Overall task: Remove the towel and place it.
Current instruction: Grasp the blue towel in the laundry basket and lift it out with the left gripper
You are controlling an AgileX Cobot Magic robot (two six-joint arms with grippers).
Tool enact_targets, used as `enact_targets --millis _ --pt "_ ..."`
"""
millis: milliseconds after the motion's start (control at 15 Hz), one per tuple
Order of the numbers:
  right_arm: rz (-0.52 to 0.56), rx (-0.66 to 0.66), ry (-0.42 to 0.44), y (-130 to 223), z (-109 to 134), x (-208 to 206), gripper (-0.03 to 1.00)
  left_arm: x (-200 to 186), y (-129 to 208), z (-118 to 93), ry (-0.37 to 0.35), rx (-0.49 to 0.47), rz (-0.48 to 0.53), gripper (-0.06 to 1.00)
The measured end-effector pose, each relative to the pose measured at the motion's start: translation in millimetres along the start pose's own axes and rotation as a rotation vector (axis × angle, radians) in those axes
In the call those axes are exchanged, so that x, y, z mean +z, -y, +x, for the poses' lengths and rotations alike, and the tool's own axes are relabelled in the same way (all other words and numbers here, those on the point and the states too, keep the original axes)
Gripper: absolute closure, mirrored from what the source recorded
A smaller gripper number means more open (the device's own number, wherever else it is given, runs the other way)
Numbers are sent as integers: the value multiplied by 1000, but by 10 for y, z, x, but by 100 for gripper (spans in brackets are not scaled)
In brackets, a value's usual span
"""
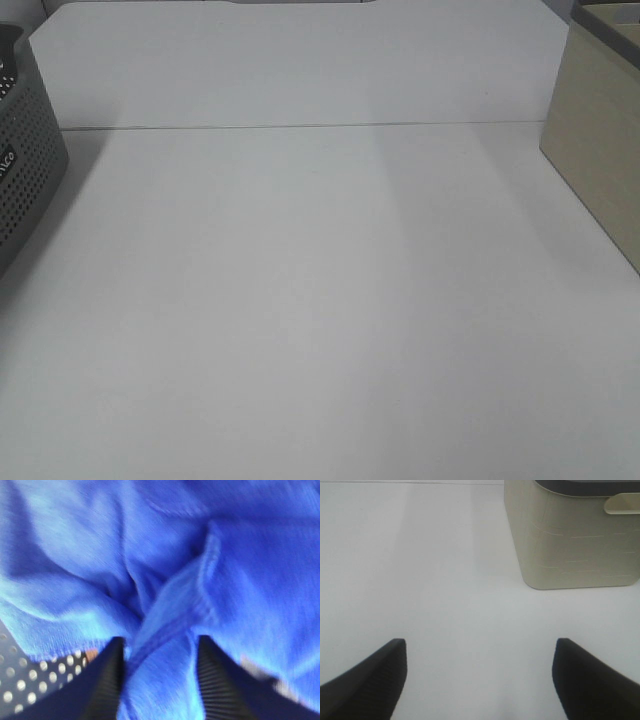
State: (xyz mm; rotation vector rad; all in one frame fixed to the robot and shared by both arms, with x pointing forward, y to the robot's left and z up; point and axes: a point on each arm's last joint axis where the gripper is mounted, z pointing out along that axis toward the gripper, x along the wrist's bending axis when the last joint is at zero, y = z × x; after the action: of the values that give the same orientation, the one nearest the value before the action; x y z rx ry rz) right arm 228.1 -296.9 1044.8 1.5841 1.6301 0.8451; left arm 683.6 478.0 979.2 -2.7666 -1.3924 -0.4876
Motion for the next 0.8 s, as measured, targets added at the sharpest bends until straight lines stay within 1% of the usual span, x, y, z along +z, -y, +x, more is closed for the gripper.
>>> enact_targets --millis 133,200,267,467,800 --pt "0 0 0 0 0 0 19 -1 -43 -1 22 -64 -76 58" --pt "0 0 0 0 0 0 19 -2 -62 9 12 -83 -98 58" --pt "0 0 0 0 0 0 19 -5 -87 16 8 -123 -126 59" --pt "0 0 0 0 0 0 19 -8 -109 32 -3 -194 -152 59" --pt "0 0 0 0 0 0 19 -9 -122 23 10 -219 -165 59"
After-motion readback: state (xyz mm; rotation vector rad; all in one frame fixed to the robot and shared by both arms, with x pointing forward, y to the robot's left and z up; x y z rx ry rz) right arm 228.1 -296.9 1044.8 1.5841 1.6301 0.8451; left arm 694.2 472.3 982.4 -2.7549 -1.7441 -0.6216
